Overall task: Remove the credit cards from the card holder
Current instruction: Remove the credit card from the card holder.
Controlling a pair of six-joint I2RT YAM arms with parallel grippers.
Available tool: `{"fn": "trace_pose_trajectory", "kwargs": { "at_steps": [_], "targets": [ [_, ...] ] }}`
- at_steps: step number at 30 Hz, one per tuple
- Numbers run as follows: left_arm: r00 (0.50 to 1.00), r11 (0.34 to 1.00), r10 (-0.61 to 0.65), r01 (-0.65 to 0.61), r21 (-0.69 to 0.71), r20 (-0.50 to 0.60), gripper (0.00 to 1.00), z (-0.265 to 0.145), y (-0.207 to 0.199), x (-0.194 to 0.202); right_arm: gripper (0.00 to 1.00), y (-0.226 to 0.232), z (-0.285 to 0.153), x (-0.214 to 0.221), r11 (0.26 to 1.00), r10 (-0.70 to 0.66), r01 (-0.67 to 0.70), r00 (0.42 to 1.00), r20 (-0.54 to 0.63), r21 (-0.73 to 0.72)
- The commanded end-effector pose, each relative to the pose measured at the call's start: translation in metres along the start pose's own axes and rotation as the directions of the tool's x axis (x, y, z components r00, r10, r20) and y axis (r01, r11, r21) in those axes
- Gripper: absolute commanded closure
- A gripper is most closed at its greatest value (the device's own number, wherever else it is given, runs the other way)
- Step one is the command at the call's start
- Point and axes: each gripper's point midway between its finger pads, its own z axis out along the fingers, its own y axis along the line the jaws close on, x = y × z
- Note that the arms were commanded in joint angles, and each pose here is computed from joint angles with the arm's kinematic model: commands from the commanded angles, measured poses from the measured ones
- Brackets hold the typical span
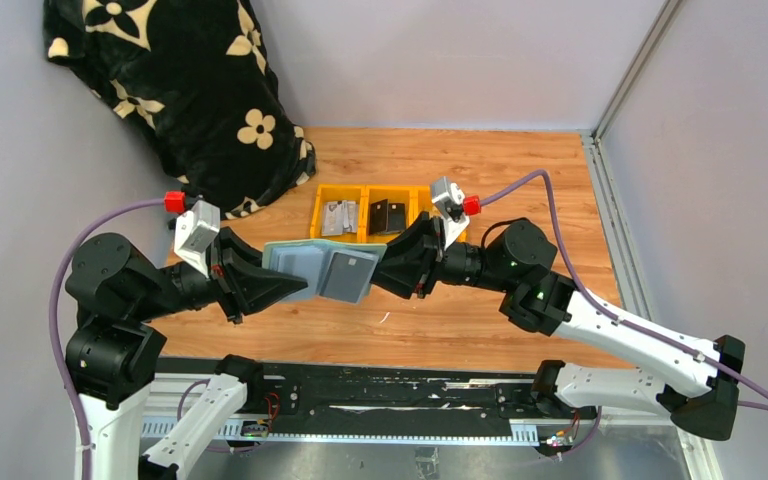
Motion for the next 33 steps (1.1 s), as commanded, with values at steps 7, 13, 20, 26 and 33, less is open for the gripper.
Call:
{"fn": "trace_pose_trajectory", "kwargs": {
  "at_steps": [7, 13, 20, 26, 33],
  "targets": [
    [0.999, 0.999, 0.04, -0.04, -0.005, 0.016, 1.0, -0.002, -0.002, -0.004, 0.36, 0.012, 0.016, 0.002, 1.0, 0.006, -0.006, 1.0, 0.027, 0.007],
    [0.999, 0.999, 0.049, -0.048, -0.017, 0.012, 1.0, -0.002, 0.001, -0.001, 0.25, 0.017, 0.042, 0.005, 0.997, -0.018, 0.015, 0.999, 0.04, 0.08],
    [0.999, 0.999, 0.044, -0.044, 0.016, 0.003, 1.0, -0.003, -0.005, 0.003, 0.23, -0.004, 0.048, -0.008, 0.968, -0.049, 0.012, 0.989, 0.143, 0.249],
    [0.999, 0.999, 0.045, -0.045, 0.019, -0.001, 1.0, -0.003, -0.006, 0.005, 0.23, 0.002, 0.057, -0.013, 0.971, -0.071, 0.034, 0.986, 0.15, 0.237],
    [0.999, 0.999, 0.05, -0.05, 0.007, -0.004, 1.0, -0.003, -0.003, 0.007, 0.2, 0.011, 0.049, -0.009, 0.979, -0.066, 0.037, 0.987, 0.145, 0.198]
  ]
}}
